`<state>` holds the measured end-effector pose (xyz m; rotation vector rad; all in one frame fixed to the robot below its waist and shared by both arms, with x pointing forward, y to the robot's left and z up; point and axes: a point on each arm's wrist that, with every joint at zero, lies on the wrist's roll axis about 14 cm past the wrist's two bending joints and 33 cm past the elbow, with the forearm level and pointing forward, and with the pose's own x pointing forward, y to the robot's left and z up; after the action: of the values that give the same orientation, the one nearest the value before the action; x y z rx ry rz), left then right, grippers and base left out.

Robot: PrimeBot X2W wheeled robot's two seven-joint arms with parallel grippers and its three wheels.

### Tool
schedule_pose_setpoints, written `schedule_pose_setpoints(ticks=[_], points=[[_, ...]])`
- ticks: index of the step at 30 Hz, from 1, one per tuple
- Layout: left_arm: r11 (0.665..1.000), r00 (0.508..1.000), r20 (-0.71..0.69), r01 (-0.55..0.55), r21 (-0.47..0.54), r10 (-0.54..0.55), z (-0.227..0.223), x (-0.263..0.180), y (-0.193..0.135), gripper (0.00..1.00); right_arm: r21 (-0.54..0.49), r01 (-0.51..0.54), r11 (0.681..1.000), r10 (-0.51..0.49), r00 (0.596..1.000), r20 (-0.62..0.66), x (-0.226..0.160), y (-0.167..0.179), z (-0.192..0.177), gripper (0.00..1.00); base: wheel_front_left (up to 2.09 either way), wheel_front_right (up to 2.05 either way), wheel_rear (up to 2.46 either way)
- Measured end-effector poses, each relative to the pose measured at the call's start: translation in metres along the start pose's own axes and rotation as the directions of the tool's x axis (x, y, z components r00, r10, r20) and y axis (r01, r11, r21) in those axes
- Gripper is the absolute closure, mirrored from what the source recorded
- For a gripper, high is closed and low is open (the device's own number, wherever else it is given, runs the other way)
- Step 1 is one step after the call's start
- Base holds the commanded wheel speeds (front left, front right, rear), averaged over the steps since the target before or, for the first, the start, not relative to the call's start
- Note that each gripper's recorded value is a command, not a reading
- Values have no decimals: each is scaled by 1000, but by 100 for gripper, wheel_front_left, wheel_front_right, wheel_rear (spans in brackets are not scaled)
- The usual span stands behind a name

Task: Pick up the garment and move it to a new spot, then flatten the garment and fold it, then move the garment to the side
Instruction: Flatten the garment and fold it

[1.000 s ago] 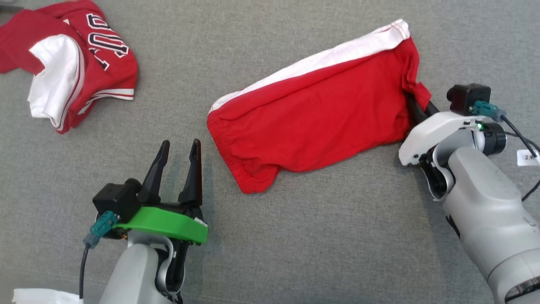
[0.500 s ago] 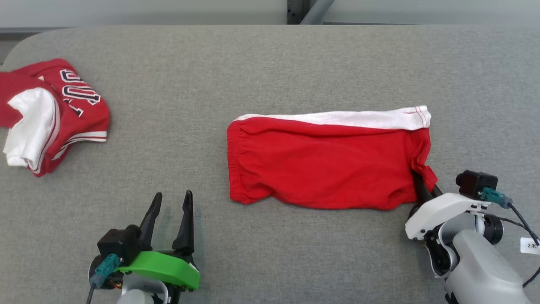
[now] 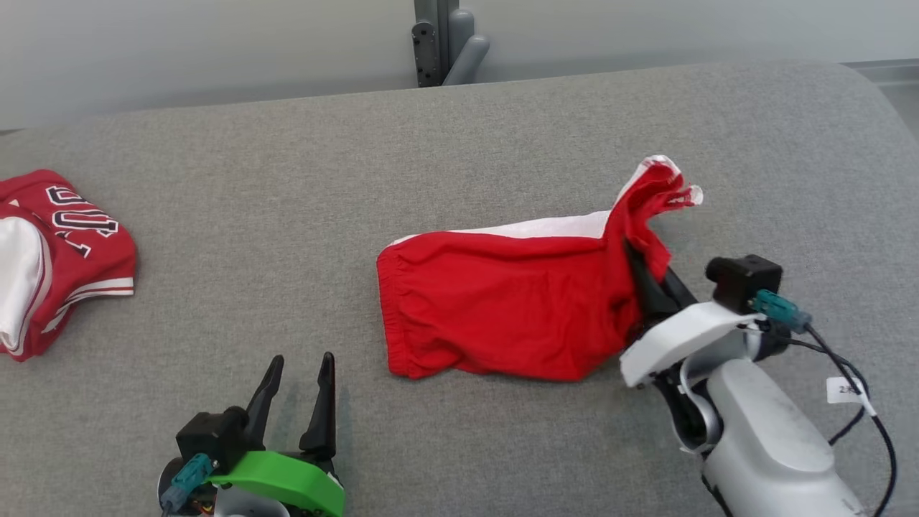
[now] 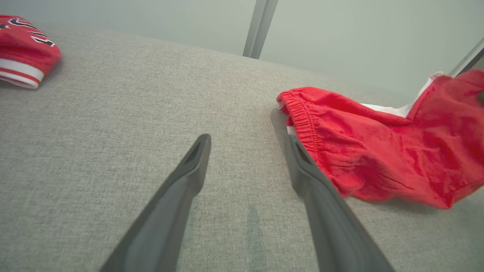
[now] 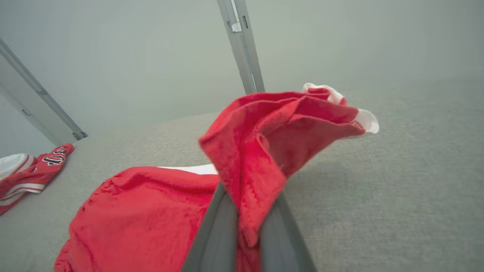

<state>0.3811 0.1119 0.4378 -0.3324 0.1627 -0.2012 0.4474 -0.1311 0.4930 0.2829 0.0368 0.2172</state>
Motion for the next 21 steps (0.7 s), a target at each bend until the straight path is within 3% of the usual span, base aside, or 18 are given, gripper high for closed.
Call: schedule_pose_setpoints(ticks=[4, 8, 12, 13, 14, 15, 21], points=[[1000, 1000, 9, -20, -7, 20, 3, -4, 6, 0, -16, -189, 982, 189, 982, -10, 10, 66, -4, 100, 0, 0, 0], [998, 998, 17, -54, -15, 54, 5, -11, 16, 0, -17, -368, 930, 366, 928, -71, 12, 129, -24, 100, 0, 0, 0], [994, 994, 23, -106, -29, 107, 6, -21, 31, 0, -13, -479, 878, 468, 862, -195, 4, 165, -64, 100, 0, 0, 0], [992, 992, 25, -121, -32, 122, 7, -24, 35, 0, -11, -499, 867, 485, 847, -218, 3, 172, -72, 85, 0, 0, 0], [990, 990, 27, -138, -33, 138, 7, -28, 39, 0, -8, -515, 857, 498, 833, -240, 2, 177, -79, 39, 0, 0, 0], [987, 987, 30, -156, -34, 157, 8, -31, 45, 0, 6, -522, 853, 506, 824, -255, 2, 181, -85, 0, 0, 0, 0], [967, 966, 49, -251, -38, 253, 14, -46, 74, 0, 66, -557, 828, 556, 800, -228, 8, 205, -81, 0, 0, 0, 0]])
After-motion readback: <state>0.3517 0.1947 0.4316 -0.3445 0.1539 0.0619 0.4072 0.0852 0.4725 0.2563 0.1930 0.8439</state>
